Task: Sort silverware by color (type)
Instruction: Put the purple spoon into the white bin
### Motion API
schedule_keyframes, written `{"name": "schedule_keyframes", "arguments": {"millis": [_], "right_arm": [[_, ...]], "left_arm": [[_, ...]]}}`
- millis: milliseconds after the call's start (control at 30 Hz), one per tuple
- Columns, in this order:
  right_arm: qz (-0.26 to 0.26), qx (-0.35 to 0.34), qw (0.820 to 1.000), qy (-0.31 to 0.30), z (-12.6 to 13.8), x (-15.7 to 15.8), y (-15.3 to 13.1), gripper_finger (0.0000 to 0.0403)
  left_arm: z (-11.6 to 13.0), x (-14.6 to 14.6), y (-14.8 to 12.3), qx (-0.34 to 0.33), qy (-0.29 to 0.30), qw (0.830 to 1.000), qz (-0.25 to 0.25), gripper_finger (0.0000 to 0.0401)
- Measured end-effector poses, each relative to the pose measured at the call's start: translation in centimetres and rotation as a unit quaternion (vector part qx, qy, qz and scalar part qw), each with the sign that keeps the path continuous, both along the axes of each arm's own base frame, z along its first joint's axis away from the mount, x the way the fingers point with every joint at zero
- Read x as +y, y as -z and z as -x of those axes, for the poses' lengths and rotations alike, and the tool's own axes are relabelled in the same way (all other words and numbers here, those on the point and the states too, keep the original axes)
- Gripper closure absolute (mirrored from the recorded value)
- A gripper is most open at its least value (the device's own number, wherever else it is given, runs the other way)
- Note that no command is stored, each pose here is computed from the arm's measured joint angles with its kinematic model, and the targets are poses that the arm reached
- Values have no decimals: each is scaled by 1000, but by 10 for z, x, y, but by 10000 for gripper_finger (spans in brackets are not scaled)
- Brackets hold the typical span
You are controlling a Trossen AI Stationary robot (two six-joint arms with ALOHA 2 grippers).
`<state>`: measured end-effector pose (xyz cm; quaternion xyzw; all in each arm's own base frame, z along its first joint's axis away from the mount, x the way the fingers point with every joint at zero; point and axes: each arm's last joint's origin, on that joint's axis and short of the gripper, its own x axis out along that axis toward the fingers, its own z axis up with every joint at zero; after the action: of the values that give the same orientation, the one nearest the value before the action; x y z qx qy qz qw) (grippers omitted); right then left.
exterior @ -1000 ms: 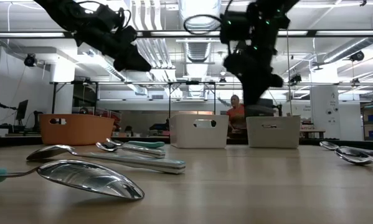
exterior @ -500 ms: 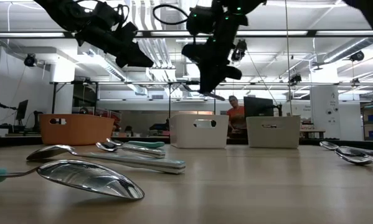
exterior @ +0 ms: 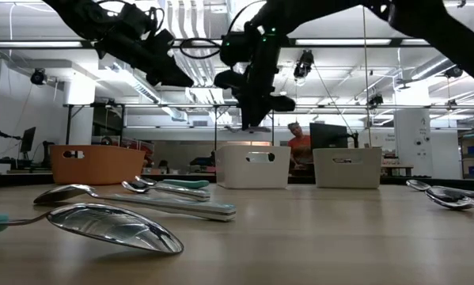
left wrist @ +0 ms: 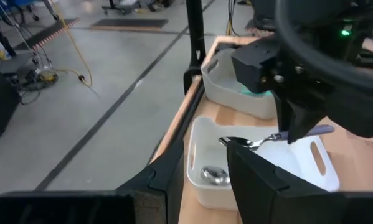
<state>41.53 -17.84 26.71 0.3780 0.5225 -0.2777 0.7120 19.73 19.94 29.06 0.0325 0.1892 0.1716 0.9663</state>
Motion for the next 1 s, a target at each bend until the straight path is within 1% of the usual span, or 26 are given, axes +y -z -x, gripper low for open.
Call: {"name": "schedule_keyframes", "arguments": {"millis": [167, 333, 467, 533, 633, 800, 1000], "right_arm": [[-60, -7, 998, 36, -4, -6, 8, 358], [-83, 13, 992, 94, 3, -14, 12, 359], [-83, 12, 988, 126, 5, -22, 12, 359], [-75, 6, 988, 133, 5, -27, 14, 359], [-57, 18, 988, 145, 4, -32, 21, 359], [-66, 31, 987, 144, 0, -36, 38, 359], [-66, 35, 987, 140, -4, -36, 46, 359]], "left_arm": [[1, -1, 4, 19, 5, 1000, 2, 299], [2, -1, 5, 24, 6, 1000, 3, 299], [2, -1, 5, 28, 6, 1000, 6, 299], [2, -1, 5, 28, 6, 1000, 6, 299], [2, -1, 5, 28, 6, 1000, 7, 299], [3, -2, 6, 32, 7, 999, 11, 299], [3, -2, 7, 33, 6, 999, 11, 299]]}}
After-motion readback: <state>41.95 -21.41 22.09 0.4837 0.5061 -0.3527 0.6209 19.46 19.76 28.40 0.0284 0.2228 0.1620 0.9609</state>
